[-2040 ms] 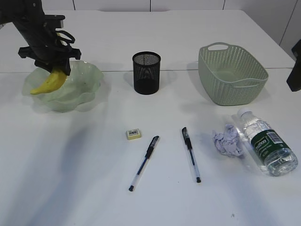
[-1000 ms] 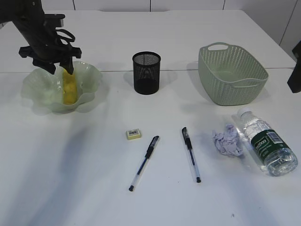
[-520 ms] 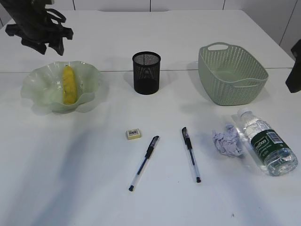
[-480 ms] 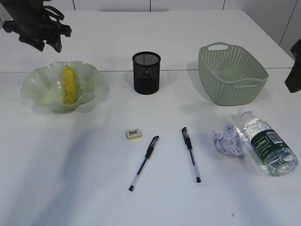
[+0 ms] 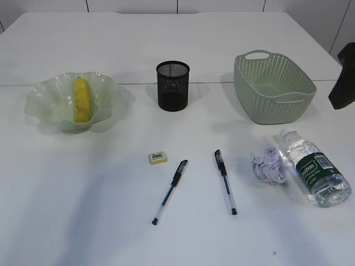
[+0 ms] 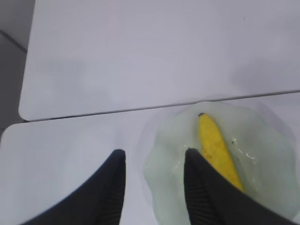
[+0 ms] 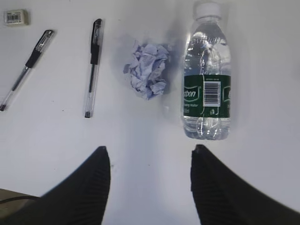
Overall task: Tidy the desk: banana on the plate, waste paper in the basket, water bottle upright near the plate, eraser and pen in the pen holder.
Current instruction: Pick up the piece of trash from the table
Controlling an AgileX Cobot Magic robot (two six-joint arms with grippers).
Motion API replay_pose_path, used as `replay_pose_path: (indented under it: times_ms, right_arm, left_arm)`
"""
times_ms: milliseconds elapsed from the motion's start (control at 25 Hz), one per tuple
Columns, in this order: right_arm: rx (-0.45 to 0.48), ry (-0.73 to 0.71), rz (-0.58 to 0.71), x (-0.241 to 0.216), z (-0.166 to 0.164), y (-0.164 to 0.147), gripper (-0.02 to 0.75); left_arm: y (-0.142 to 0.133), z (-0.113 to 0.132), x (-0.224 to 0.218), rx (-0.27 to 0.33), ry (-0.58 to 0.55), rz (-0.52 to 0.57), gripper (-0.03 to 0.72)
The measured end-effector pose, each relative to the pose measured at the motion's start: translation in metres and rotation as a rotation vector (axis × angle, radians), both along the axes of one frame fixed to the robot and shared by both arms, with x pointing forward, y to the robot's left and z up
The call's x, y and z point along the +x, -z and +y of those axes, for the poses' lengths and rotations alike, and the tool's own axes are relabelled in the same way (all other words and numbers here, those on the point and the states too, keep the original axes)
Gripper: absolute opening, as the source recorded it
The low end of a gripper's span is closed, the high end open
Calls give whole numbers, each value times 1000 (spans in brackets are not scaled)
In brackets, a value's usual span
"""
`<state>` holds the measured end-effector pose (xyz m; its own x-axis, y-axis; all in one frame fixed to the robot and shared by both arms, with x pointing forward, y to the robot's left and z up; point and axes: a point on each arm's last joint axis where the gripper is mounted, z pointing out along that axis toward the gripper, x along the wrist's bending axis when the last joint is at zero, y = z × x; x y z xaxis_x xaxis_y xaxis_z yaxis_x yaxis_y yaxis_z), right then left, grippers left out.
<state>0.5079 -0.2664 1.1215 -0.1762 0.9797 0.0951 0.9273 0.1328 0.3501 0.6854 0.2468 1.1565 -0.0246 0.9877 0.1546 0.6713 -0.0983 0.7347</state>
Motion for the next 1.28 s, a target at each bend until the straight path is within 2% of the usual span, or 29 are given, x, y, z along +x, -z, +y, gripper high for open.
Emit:
replay_pose_path:
  times_ms: [280,400,600,1000,1280]
  right_arm:
    - [15,3,64,-4,1,22,412]
    - [54,12,64,-4,4,29,412]
    - [103,28,83,8,9,44,412]
    - [114,12,151,43,25,94,445]
    - [96,-26,152,61,47,129,445]
  left_arm:
    - [-76,13,-59,-22,-28,-130,286]
    - [-107,19,-91,-37,-38,-189,286]
    - [-142,28,-138,-58,-55,-251,279]
    - [-169,39,-196,-47,-71,-266,267]
    - [-178,43,-215,-49,-77,-286,266]
